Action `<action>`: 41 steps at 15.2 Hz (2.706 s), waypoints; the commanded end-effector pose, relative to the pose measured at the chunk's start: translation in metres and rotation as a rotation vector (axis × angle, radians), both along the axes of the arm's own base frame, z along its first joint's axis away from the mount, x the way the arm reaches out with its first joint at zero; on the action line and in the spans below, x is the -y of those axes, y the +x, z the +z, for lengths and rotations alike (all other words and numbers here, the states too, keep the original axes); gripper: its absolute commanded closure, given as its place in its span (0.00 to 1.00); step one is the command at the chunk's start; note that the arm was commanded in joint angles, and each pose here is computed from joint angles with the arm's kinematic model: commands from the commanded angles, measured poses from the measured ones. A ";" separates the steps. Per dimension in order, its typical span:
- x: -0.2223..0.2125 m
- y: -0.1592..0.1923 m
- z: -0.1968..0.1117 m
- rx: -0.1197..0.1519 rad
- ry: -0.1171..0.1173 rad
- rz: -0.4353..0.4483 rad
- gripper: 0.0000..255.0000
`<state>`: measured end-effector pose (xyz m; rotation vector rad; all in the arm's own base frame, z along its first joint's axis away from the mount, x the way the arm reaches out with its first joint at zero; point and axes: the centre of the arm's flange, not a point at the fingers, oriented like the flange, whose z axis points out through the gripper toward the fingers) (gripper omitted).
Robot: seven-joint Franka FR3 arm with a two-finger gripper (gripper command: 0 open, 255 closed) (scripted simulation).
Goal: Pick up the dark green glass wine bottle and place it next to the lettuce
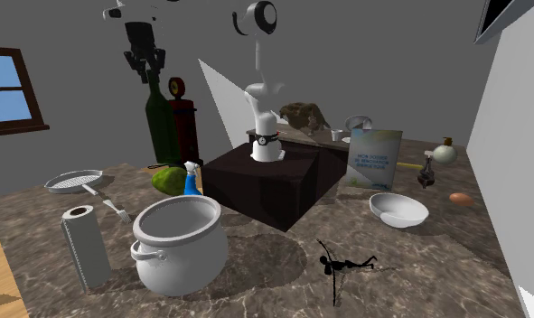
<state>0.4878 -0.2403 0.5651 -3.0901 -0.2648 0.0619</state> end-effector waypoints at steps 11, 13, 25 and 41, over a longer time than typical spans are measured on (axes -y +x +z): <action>0.000 0.000 -0.063 0.001 0.000 0.000 1.00; 0.000 0.000 -0.074 0.001 0.000 0.000 1.00; 0.000 0.000 -0.137 0.001 0.000 0.000 1.00; 0.000 0.000 -0.211 0.001 0.000 0.000 1.00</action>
